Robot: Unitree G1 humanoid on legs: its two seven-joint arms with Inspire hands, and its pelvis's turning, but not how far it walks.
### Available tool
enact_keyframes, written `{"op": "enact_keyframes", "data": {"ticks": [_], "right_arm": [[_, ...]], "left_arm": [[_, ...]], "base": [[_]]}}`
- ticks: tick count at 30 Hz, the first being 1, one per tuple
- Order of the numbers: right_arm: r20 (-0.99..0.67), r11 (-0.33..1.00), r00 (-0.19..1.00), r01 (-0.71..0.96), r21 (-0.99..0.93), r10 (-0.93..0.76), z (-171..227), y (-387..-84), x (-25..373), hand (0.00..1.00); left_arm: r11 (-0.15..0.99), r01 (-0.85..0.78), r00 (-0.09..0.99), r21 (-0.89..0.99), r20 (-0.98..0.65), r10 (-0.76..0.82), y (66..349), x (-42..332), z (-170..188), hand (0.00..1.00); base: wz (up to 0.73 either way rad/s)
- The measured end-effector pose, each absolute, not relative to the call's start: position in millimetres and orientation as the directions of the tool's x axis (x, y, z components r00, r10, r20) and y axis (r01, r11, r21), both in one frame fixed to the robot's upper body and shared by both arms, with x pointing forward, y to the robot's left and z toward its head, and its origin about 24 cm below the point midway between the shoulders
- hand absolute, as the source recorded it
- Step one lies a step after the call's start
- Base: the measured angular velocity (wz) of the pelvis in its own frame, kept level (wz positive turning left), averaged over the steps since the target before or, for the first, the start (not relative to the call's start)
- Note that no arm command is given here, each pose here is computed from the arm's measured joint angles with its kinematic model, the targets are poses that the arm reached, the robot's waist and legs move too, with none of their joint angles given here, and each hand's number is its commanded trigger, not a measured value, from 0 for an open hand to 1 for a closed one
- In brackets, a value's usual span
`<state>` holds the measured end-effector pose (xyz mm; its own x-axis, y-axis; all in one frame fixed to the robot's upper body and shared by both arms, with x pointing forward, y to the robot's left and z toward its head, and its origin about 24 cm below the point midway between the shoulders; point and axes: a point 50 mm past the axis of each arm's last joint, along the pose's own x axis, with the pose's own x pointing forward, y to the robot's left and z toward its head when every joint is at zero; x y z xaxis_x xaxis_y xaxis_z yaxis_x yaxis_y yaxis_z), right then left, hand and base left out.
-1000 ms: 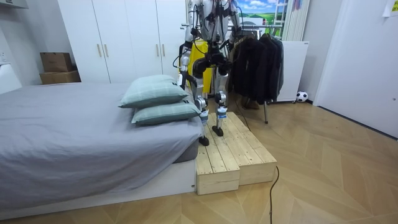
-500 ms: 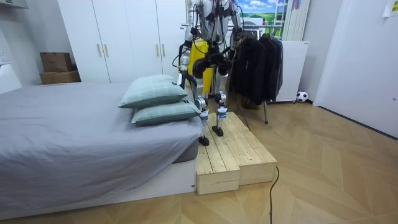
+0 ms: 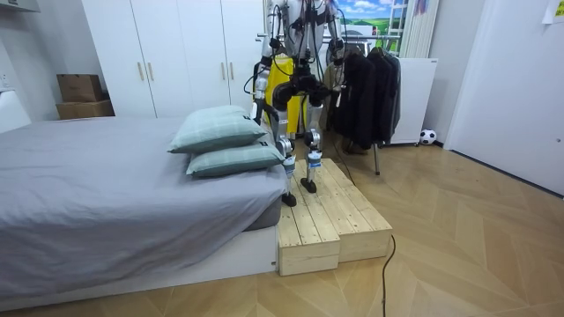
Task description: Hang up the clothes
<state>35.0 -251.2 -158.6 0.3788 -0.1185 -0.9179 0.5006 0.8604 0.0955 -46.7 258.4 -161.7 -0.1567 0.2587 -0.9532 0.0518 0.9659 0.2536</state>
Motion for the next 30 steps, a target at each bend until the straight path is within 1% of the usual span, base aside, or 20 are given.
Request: {"op": "enact_keyframes", "data": {"ticks": [6,11,17,23,30], "right_arm": [[-0.94,0.853,0.336,0.507,0.122,-0.066,-163,-245,17,0.0],[-0.948,0.847,0.312,0.518,0.122,-0.054,-165,-243,10,0.0],[-0.95,0.852,0.308,0.508,0.125,-0.044,-165,-241,11,0.0],[-0.954,0.856,0.296,0.504,0.117,-0.044,-167,-239,16,0.0],[-0.954,0.868,0.295,0.485,0.11,-0.044,-167,-237,22,0.0]], "left_arm": [[0.966,0.099,-0.154,0.24,-0.955,0.254,255,-45,-163,0.0],[0.961,0.145,-0.142,0.234,-0.957,0.254,253,-40,-164,0.0],[0.955,0.194,-0.139,0.226,-0.957,0.255,251,-37,-165,0.0],[0.959,0.171,-0.139,0.225,-0.958,0.249,251,-36,-165,0.0],[0.957,0.189,-0.137,0.218,-0.96,0.246,248,-35,-166,0.0]], "base": [[0.0],[-0.01],[-0.03],[0.0],[0.0]]}}
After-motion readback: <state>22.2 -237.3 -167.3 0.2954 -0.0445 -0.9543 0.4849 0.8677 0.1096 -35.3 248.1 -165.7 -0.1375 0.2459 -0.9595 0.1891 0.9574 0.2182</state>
